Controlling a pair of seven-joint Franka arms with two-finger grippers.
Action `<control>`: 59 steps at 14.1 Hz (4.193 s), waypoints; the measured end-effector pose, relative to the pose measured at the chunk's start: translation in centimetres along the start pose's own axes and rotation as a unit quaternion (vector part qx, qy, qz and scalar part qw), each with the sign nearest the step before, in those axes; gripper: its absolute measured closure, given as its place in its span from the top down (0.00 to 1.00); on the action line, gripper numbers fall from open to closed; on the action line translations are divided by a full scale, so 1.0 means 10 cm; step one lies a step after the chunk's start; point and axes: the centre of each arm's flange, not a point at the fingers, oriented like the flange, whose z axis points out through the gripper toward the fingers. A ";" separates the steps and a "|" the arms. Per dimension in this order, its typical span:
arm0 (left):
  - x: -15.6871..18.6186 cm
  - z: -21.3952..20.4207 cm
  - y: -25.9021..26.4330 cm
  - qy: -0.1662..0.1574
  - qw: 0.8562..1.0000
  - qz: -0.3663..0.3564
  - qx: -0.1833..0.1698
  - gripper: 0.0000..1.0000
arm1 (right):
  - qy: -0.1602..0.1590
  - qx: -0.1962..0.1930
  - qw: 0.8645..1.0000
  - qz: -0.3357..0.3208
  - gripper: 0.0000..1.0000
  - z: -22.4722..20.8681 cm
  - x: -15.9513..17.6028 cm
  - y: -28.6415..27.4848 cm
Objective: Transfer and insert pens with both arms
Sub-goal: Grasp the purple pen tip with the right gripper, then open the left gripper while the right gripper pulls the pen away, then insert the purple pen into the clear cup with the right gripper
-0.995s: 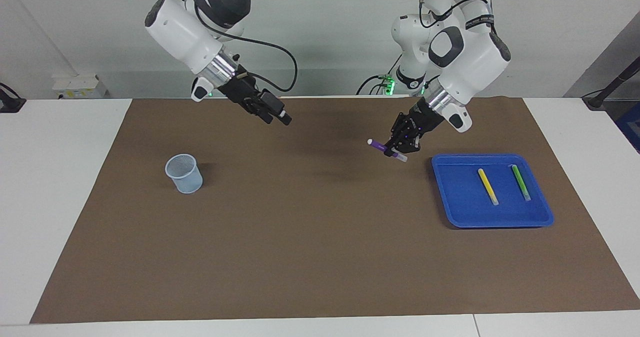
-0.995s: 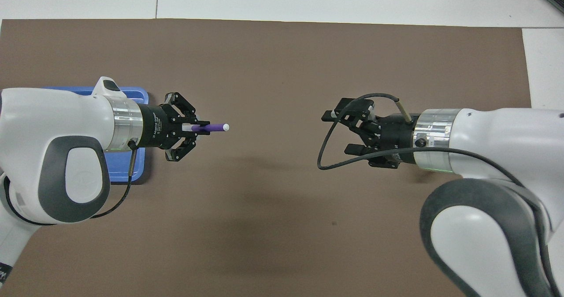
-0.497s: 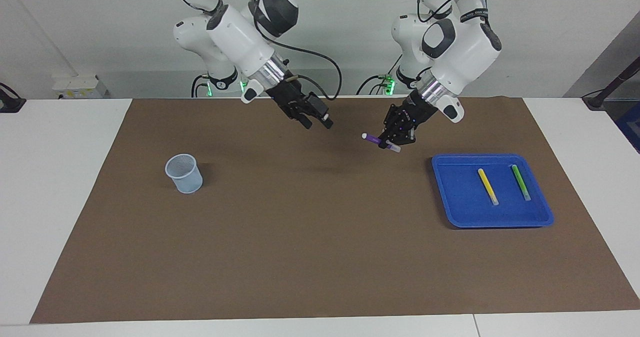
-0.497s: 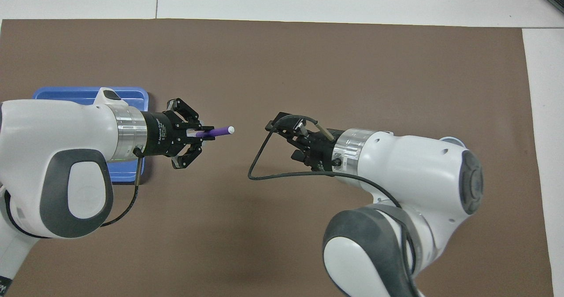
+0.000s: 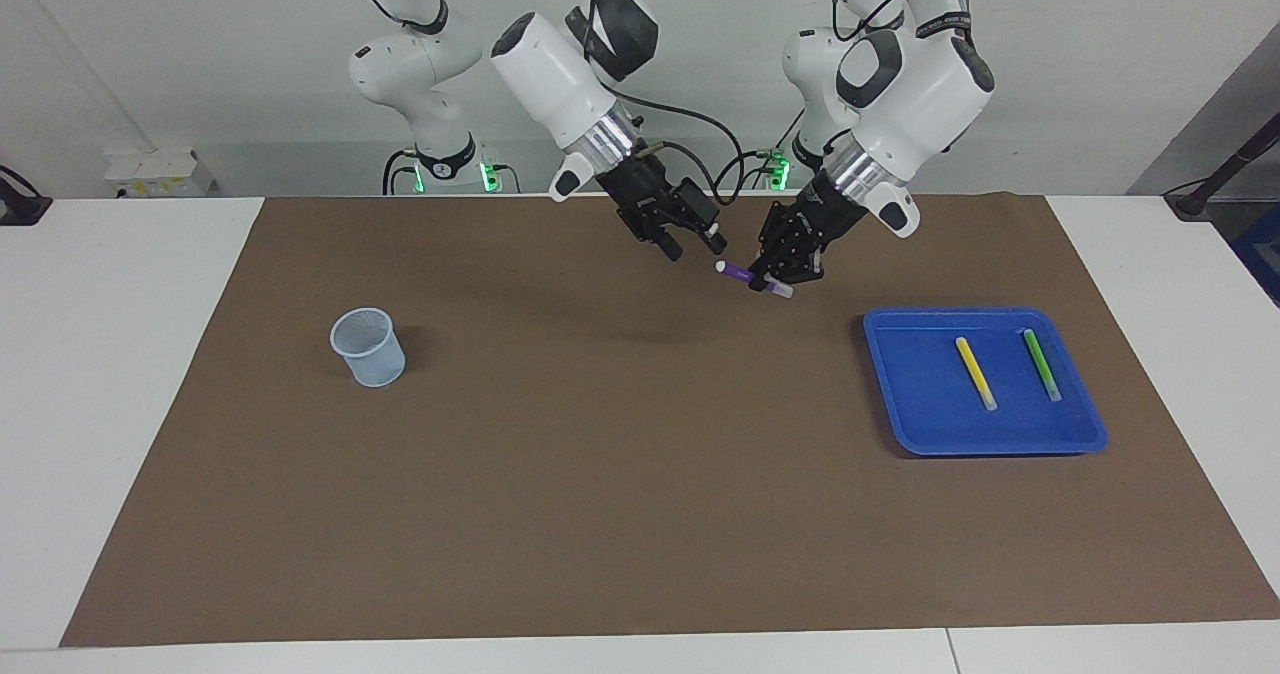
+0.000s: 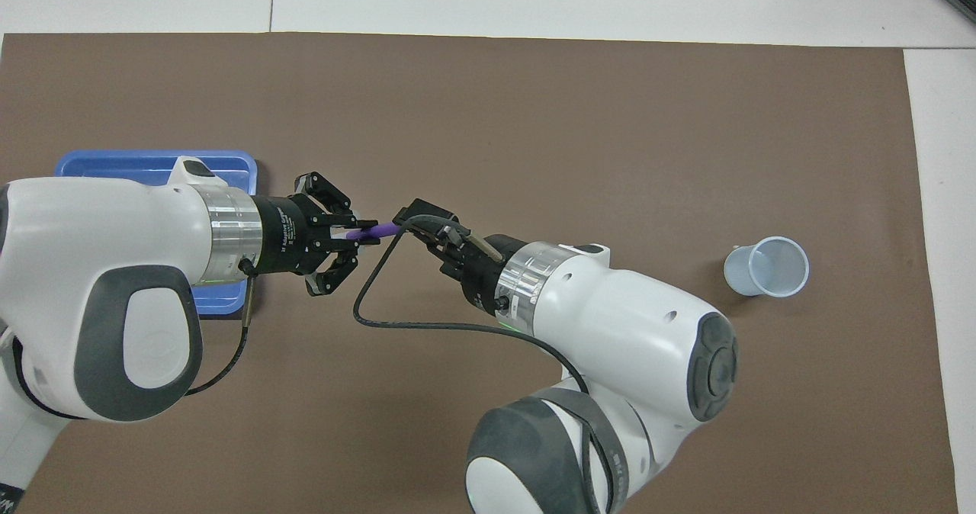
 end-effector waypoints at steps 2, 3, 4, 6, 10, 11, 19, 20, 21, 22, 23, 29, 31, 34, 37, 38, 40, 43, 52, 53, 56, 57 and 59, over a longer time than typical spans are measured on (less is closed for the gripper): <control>-0.03 -0.01 -0.02 -0.001 1.000 -0.004 0.000 0.17 | -0.001 0.003 1.000 -0.001 0.93 0.04 0.00 -0.05; -0.06 0.00 -0.03 -0.001 1.000 -0.005 0.000 0.17 | -0.004 -0.001 1.000 -0.003 0.90 0.10 -0.04 -0.04; -0.07 0.01 -0.04 -0.001 1.000 -0.006 0.002 0.17 | -0.008 -0.005 1.000 -0.006 0.90 0.16 -0.10 -0.03; -0.09 0.02 -0.05 -0.002 1.000 -0.009 0.002 0.17 | -0.010 -0.010 1.000 -0.008 0.80 0.25 -0.14 0.00; -0.09 0.02 -0.05 -0.002 1.000 -0.013 0.003 0.17 | -0.008 -0.006 1.000 -0.007 0.60 0.24 -0.11 -0.03; -0.09 0.02 -0.05 -0.002 1.000 -0.013 0.003 0.17 | -0.007 -0.005 1.000 -0.007 0.60 0.23 -0.09 -0.04; -0.11 -0.01 -0.07 -0.003 1.000 -0.012 0.000 0.17 | -0.004 -0.003 1.000 -0.009 0.40 0.22 -0.04 -0.05; -0.11 -0.01 -0.07 -0.003 1.000 -0.012 0.000 0.17 | -0.004 -0.004 1.000 -0.009 0.31 0.22 -0.04 -0.05; -0.11 -0.01 -0.07 -0.003 1.000 -0.012 0.000 0.17 | -0.004 -0.004 1.000 -0.009 0.30 0.23 -0.04 -0.05; -0.11 -0.01 -0.07 -0.003 1.000 -0.012 0.000 0.17 | -0.004 -0.004 1.000 -0.009 0.30 0.23 -0.04 -0.05; -0.11 0.00 -0.07 -0.002 1.000 -0.012 0.001 0.17 | -0.003 -0.004 1.000 -0.009 0.19 0.23 -0.03 -0.05; -0.11 0.00 -0.08 -0.002 1.000 -0.012 0.001 0.17 | -0.004 -0.005 1.000 -0.009 0.18 0.24 -0.04 -0.04; -0.11 0.00 -0.08 -0.002 1.000 -0.011 0.000 0.18 | -0.003 -0.005 1.000 -0.009 0.18 0.23 -0.03 -0.05; -0.15 0.00 -0.09 -0.003 1.000 -0.008 -0.013 0.22 | -0.001 -0.003 1.000 -0.008 0.18 0.22 0.01 -0.05; -0.20 -0.05 -0.16 -0.004 1.000 -0.001 -0.022 0.52 | 0.003 -0.008 1.000 -0.030 0.18 0.21 0.12 -0.01; -0.20 -0.07 -0.17 -0.004 1.000 0.000 -0.023 0.64 | 0.000 -0.014 0.999 -0.040 0.18 0.22 0.15 0.01; -0.18 -0.07 -0.18 -0.003 1.000 0.012 -0.023 0.85 | -0.014 -0.030 0.998 -0.060 0.18 0.24 0.20 0.06; -0.07 -0.06 -0.19 0.003 0.997 0.069 -0.022 1.00 | -0.038 -0.079 0.988 -0.123 0.18 0.24 0.36 0.19; 1.67 -1.00 0.02 0.042 0.945 0.321 0.046 1.00 | -0.080 -0.320 0.879 -0.344 0.18 -0.17 0.97 0.70; 1.79 -1.08 0.00 0.051 0.937 0.342 0.057 1.00 | -0.084 -0.336 0.866 -0.360 0.18 -0.23 1.04 0.74; 2.07 -1.27 -0.03 0.078 0.905 0.409 0.085 1.00 | -0.112 -0.378 0.815 -0.425 0.18 -0.57 1.36 0.88; 2.14 -1.32 -0.04 0.089 0.892 0.433 0.096 1.00 | -0.122 -0.389 0.794 -0.450 0.18 -0.72 1.50 0.93; 2.26 -1.40 -0.05 0.114 0.851 0.496 0.128 1.00 | -0.138 -0.410 0.753 -0.496 0.18 -1.03 1.79 1.04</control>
